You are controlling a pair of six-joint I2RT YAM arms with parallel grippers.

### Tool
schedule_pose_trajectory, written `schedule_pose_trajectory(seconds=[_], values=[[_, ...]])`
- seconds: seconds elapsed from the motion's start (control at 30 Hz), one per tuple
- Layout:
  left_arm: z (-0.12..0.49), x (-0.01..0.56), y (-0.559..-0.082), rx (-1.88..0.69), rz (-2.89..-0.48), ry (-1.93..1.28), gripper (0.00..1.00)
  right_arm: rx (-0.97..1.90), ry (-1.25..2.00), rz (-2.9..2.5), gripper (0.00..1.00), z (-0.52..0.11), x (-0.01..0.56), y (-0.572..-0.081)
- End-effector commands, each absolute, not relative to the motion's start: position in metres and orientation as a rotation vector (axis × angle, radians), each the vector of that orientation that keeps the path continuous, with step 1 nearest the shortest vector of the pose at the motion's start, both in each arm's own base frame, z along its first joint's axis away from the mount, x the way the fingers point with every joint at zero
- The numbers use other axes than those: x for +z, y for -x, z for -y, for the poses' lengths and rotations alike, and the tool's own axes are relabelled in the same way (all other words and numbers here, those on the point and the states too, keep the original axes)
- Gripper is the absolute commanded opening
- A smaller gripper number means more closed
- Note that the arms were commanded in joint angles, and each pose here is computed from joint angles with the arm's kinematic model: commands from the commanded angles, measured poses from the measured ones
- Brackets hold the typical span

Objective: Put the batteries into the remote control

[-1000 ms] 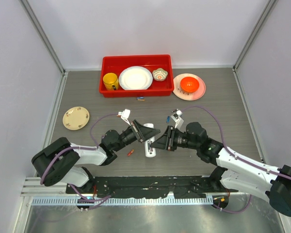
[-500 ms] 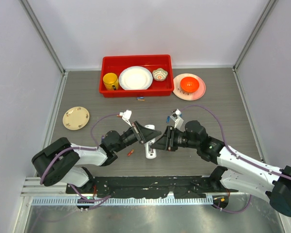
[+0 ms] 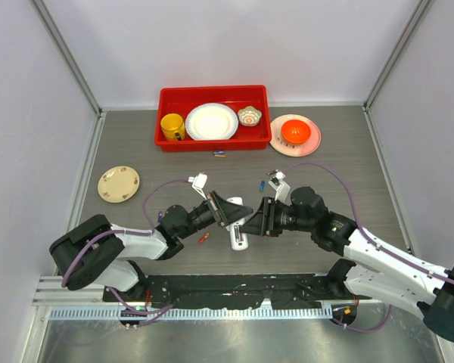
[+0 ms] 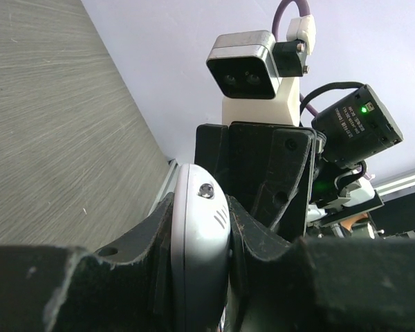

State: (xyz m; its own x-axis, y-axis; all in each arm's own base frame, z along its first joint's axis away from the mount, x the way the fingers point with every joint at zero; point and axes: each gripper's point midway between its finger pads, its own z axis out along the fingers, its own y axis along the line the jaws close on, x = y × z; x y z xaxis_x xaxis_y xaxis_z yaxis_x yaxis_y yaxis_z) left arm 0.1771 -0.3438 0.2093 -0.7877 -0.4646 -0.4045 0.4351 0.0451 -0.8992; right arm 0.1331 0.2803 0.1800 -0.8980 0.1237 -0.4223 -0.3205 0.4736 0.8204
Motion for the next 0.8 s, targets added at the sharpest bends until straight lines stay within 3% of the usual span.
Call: schedule_pose_trajectory(seconds=[0.0, 0.77], values=[[0.328, 0.285, -0.158, -1.97, -1.338, -0.062, 0.0, 1.373, 0.155, -2.235, 0.42, -0.274, 0.199, -0.142], [0.335, 0.296, -0.165, -1.994, -1.317, -0.054, 0.0, 1.603, 0.392, -2.234, 0.59, -0.294, 0.204, -0.102]])
